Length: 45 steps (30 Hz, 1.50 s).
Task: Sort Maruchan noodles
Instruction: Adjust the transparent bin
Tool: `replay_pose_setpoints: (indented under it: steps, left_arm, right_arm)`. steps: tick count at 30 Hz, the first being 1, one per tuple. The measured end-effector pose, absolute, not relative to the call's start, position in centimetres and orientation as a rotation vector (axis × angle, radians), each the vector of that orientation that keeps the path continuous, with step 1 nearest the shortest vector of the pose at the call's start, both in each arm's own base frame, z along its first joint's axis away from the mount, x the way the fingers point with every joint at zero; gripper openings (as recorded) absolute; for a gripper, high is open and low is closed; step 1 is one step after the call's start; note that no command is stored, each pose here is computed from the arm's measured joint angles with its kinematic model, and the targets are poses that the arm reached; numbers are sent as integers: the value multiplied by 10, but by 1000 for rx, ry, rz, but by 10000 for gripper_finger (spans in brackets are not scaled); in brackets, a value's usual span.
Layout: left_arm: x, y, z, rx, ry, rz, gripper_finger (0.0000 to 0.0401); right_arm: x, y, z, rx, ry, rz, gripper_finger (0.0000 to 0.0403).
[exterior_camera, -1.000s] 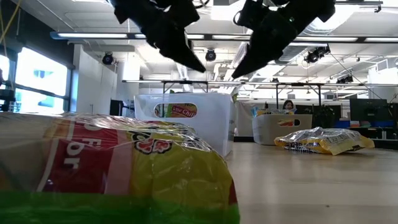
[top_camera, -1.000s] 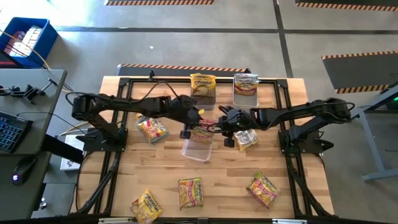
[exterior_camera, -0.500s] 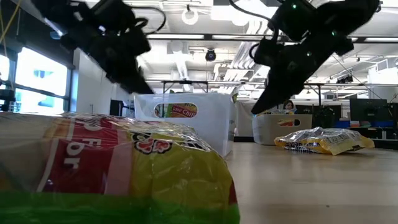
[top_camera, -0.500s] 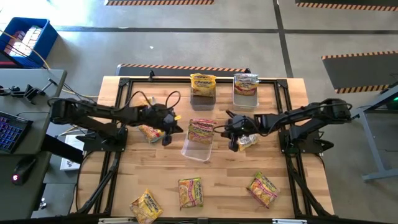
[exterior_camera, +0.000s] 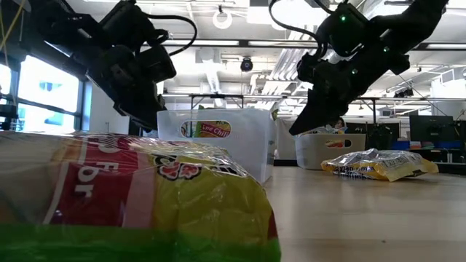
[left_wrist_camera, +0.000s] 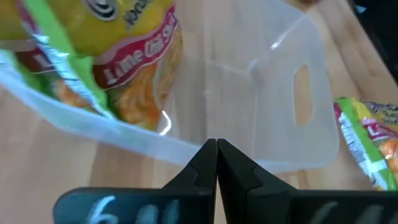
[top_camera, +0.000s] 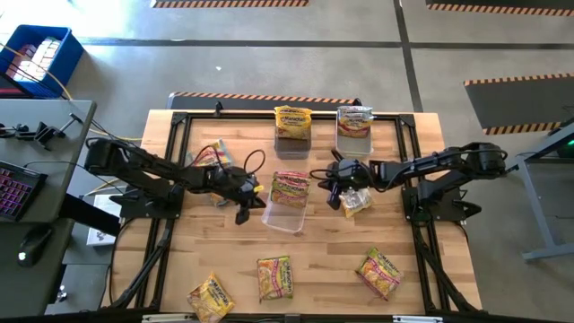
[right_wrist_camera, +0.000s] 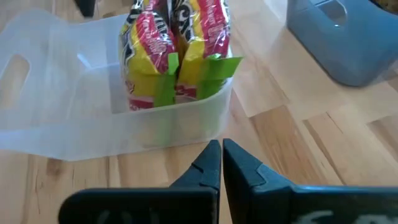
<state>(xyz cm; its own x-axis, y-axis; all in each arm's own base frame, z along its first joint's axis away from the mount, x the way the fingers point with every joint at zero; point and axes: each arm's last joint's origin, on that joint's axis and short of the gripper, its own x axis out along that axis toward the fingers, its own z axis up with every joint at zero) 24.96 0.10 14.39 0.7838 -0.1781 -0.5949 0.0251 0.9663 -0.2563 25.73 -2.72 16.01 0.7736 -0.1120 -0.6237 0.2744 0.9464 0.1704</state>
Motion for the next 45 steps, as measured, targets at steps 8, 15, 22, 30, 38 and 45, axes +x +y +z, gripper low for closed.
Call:
replay_pose_setpoints:
  steps: [8,15,22,30,38,45]
  left_arm:
    - [258,-6,136,-265,632,-131,0]
    - [265,-12,134,-282,581,-155,0]
    - [267,-13,155,-278,494,-173,0]
    - [236,-12,173,-285,662,-78,0]
    - [221,-12,138,-379,758,13,0]
    - [235,-22,130,-412,686,-80,0]
  right_arm:
    - [257,-28,160,259,654,-215,0]
    - [258,-28,161,261,646,-215,0]
    - [258,-28,161,260,642,-215,0]
    - [258,-28,161,259,641,-217,0]
    - [266,-29,140,254,686,-236,0]
    - [277,-31,133,250,615,-227,0]
